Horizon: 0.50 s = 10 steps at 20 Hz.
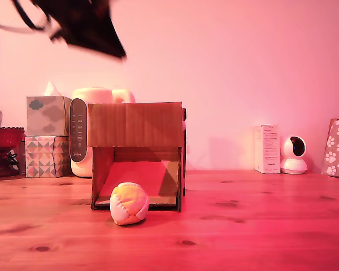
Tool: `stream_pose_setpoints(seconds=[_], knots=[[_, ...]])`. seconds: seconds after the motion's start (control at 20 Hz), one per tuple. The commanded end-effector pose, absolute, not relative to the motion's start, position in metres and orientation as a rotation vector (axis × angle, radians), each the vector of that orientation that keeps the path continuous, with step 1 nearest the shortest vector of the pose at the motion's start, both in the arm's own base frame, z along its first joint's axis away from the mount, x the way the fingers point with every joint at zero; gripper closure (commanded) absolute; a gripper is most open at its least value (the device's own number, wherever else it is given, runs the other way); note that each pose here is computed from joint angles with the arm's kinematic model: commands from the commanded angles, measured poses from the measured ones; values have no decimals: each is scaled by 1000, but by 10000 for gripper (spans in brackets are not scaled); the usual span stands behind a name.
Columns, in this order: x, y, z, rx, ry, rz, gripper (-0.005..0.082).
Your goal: Drop the footbag into the cardboard dice tower
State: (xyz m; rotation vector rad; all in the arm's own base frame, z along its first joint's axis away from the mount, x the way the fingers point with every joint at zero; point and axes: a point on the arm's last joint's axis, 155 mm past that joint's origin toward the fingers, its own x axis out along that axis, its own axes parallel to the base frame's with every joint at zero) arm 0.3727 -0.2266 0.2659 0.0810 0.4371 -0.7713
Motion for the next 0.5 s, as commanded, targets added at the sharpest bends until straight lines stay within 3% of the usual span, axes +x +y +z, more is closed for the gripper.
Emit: stream_pose_setpoints(seconds=[0.0, 0.45], knots=[[369, -221, 244, 68, 463, -770, 793], [329, -201, 204, -26, 436, -763, 793]])
